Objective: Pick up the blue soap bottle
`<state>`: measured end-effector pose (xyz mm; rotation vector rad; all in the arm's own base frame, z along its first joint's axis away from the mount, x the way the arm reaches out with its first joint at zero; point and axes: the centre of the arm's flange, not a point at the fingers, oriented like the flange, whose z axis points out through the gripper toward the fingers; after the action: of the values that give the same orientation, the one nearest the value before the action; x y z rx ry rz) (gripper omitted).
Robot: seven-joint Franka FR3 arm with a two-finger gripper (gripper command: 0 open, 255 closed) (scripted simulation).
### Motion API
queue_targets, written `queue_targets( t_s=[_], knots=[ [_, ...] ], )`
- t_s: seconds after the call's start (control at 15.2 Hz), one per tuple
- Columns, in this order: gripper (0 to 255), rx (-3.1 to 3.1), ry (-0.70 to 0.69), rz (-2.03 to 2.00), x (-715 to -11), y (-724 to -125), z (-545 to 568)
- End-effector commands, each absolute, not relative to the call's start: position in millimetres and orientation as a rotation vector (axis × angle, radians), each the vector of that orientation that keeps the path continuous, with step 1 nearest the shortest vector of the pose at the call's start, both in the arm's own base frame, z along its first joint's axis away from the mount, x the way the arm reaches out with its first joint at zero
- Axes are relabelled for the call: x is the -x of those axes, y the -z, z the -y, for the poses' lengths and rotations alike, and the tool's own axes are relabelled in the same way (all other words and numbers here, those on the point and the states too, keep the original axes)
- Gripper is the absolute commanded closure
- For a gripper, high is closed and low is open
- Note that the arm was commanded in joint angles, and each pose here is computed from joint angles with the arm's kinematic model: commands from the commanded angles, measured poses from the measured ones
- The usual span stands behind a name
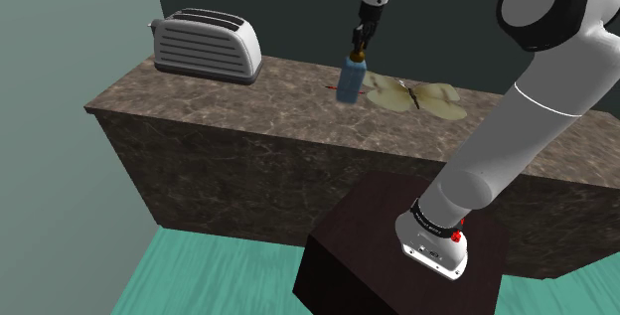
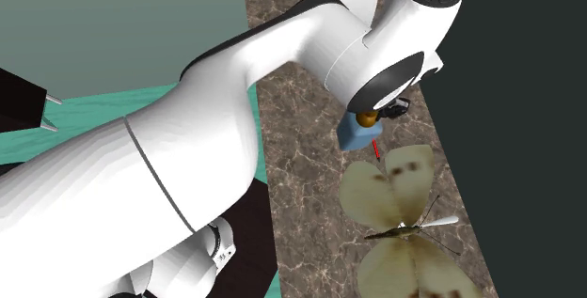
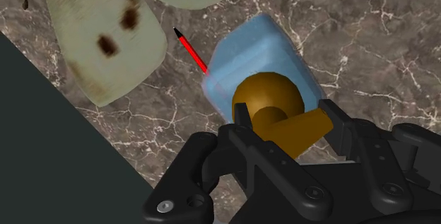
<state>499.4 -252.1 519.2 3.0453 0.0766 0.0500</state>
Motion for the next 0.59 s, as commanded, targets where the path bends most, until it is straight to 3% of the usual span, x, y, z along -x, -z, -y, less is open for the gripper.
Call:
queue_targets(
  t_s=[0.0, 0.53],
  knots=[
    [255, -3.045, -0.05, -0.077, -499.6, -528.6, 252.5],
    [255, -3.045, -0.05, -0.077, -499.6, -570.9, 252.5]
  ],
)
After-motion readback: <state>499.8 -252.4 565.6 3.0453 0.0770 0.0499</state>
